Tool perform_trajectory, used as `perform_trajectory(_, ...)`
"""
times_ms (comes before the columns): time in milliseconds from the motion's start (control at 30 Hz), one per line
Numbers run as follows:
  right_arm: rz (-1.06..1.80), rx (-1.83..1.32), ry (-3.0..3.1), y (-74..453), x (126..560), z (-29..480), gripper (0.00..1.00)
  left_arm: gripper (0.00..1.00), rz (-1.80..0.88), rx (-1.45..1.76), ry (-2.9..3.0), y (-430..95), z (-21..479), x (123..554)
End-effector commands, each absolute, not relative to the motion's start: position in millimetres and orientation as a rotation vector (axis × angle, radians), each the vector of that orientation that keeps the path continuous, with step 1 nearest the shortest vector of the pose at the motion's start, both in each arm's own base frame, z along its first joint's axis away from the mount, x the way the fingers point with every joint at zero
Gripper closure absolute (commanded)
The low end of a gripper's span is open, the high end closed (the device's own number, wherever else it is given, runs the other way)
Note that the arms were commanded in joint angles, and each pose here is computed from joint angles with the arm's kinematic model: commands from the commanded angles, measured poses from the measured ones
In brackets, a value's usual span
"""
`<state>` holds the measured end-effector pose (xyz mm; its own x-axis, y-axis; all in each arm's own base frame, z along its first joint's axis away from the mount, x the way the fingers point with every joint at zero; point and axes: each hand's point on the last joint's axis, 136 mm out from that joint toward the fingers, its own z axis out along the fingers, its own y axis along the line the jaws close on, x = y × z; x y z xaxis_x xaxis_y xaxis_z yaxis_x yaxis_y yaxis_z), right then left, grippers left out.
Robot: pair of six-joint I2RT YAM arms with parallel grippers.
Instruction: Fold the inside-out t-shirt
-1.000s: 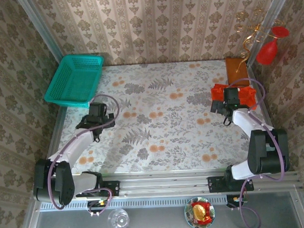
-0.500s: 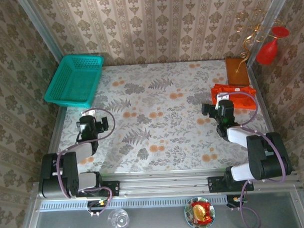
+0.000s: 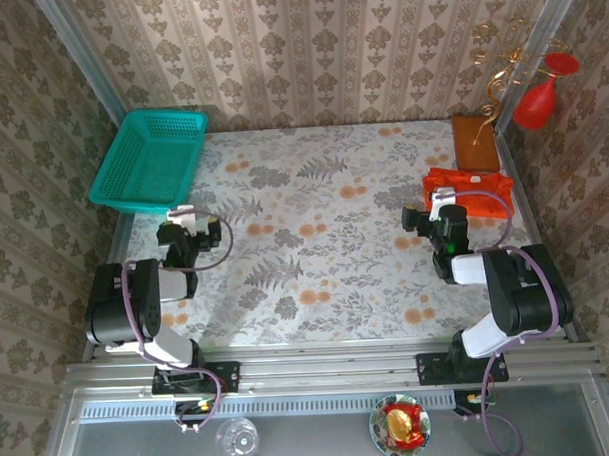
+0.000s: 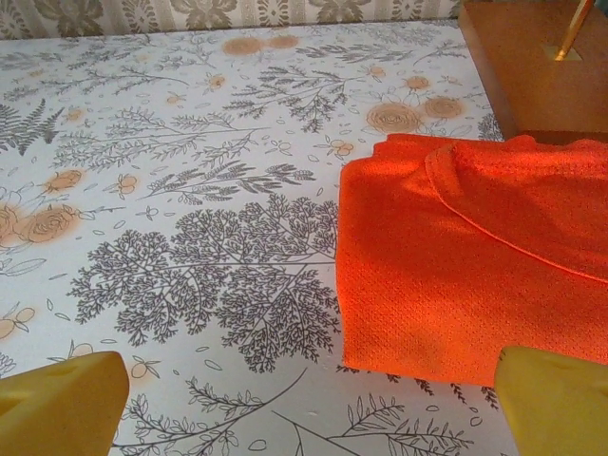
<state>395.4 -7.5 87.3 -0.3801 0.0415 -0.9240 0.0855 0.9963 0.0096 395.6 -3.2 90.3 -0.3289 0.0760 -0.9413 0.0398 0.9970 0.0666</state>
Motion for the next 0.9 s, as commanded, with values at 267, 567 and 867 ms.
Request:
perform_trajectory(267,-0.047,0.072,1.914,-6.9,399.7,97.7,0.0,0.0,0.093,0.141,1.887,-10.0,97.0,399.5)
perform_trajectory(567,-0.046,0.071,1.914,-6.8,400.1,98.0,0.0,0.0,0.093,0.14,1.887,-9.9,97.0,399.4)
perform_trajectory(867,-0.046,0.065,1.913,-5.7,399.9,98.0,0.0,0.0,0.093,0.139,1.888,-9.7,96.7,399.3)
